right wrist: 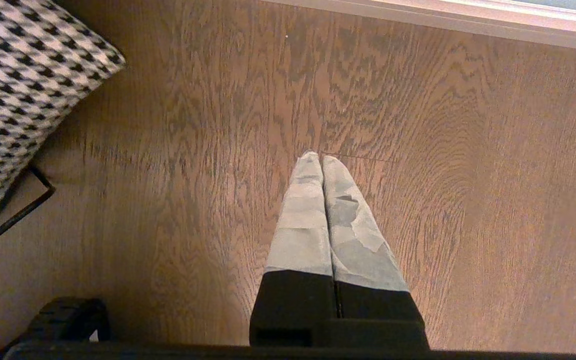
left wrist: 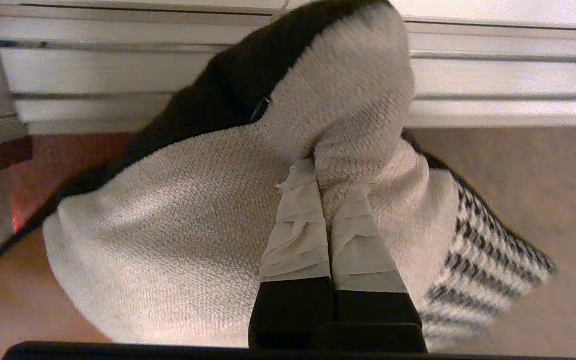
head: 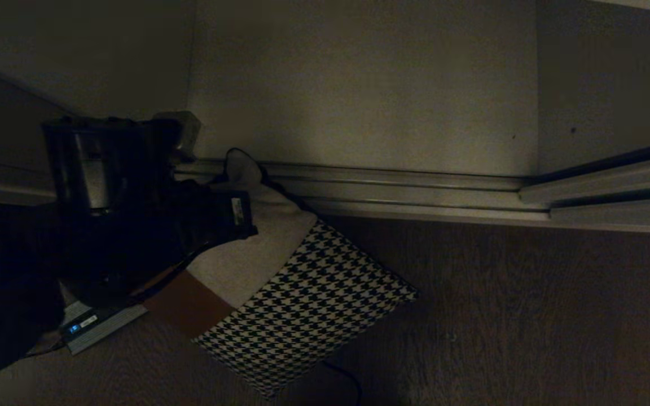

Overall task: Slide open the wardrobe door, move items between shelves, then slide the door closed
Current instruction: Place the pillow on the higher shelf

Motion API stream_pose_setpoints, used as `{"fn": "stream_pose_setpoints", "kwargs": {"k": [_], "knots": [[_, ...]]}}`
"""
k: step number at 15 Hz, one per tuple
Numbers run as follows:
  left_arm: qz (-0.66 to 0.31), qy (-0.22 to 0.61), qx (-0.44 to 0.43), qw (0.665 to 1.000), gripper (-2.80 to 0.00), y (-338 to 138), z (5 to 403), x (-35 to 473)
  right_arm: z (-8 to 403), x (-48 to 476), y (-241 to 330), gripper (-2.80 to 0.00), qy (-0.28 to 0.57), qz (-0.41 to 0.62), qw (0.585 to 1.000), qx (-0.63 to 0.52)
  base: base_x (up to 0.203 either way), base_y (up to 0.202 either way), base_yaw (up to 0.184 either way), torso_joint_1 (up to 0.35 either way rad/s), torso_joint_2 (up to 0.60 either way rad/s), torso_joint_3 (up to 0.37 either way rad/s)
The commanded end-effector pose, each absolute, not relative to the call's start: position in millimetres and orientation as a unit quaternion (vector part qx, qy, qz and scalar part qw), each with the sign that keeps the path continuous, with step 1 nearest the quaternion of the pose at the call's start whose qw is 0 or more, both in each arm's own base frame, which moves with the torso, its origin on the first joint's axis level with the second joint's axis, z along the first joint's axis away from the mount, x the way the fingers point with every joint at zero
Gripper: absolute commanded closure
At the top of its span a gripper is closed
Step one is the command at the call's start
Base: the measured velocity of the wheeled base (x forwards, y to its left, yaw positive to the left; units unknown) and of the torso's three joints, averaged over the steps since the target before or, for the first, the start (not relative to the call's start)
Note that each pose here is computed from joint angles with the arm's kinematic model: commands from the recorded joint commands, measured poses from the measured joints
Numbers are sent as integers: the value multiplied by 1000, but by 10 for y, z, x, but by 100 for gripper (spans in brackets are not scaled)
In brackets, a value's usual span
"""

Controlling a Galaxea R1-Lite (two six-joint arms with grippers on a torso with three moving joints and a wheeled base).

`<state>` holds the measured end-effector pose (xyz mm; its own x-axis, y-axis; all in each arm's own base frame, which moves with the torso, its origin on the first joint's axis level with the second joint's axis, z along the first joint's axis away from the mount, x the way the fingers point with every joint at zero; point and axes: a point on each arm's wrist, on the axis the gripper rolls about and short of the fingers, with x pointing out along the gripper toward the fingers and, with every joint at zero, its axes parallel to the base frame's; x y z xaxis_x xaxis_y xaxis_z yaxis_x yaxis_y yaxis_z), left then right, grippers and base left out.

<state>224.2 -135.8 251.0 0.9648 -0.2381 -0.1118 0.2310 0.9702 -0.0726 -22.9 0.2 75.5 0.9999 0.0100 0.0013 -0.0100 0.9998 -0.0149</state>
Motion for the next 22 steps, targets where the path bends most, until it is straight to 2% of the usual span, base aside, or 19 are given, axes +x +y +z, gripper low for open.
{"fn": "stream_pose_setpoints", "kwargs": {"k": [1,9,16,22], "knots": [[-132,39,-43,990,0,-1229,2736,1933,746,-227,3,0,1,5,1000,-8,0,0,0,0,0,0],[-189,44,-41,980,0,-1148,3098,1397,746,-227,2,0,1,5,1000,-8,0,0,0,0,0,0],[-194,55,-27,979,0,-905,3104,1088,746,-227,2,0,1,5,1000,-8,0,0,0,0,0,0],[-203,59,-17,977,0,-929,3078,1108,746,-227,2,0,1,5,1000,-8,0,0,0,0,0,0]]}}
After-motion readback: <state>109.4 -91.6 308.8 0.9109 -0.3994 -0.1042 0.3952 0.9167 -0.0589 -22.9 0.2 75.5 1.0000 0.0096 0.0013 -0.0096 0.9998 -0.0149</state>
